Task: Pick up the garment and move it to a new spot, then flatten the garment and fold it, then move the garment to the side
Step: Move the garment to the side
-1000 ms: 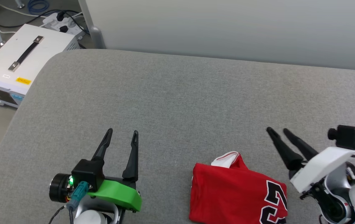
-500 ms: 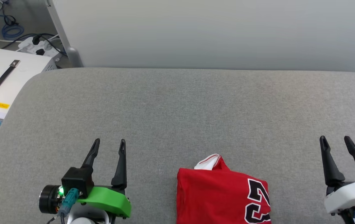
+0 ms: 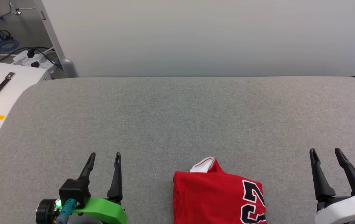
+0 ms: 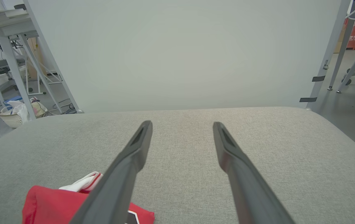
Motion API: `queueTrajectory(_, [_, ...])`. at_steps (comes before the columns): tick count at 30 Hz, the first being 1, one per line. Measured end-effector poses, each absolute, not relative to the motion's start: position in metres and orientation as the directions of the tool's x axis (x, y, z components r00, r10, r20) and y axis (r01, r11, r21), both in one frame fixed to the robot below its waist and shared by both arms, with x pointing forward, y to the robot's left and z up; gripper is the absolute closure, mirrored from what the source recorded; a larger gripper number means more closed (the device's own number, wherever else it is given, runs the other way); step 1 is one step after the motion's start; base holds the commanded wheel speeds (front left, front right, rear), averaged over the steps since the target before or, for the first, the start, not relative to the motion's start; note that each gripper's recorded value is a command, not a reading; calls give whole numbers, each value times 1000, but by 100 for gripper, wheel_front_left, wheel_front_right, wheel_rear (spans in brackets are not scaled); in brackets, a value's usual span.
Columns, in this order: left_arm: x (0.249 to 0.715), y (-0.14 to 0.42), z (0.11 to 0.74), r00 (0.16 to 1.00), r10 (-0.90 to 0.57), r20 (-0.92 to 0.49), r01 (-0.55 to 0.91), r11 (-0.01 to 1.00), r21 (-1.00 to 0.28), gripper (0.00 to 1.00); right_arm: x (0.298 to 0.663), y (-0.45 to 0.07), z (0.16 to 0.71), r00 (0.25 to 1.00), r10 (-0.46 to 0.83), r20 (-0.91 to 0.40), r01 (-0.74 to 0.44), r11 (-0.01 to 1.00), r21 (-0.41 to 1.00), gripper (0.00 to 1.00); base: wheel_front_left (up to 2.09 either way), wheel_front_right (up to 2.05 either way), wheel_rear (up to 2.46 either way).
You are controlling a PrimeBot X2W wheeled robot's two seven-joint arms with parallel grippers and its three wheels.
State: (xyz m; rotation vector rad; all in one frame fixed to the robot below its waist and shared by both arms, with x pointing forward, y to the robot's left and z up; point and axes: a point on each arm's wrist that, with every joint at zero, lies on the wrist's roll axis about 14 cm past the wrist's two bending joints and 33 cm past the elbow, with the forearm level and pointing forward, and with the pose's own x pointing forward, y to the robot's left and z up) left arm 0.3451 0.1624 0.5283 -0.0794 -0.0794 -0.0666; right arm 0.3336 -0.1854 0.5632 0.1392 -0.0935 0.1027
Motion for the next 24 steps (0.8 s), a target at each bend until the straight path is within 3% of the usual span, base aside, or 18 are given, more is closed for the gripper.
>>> queueTrajectory(9, [347,167,523,997,-47,65,52,995,-81,0,339,-188,549,995,93,28,-96,984,148,0,0,0,0])
queueTrajectory(14, [348,172,522,998,-28,61,33,996,-83,0,339,-199,505,978,107,-179,-61,967,246,0,0,0,0])
queueTrajectory(20, [354,175,522,998,-10,65,16,996,-84,0,327,-196,448,856,221,-467,-50,935,351,0,0,0,0])
queueTrajectory(24, [360,176,522,998,-1,68,7,996,-88,0,318,-175,423,747,328,-579,-79,908,412,0,0,0,0])
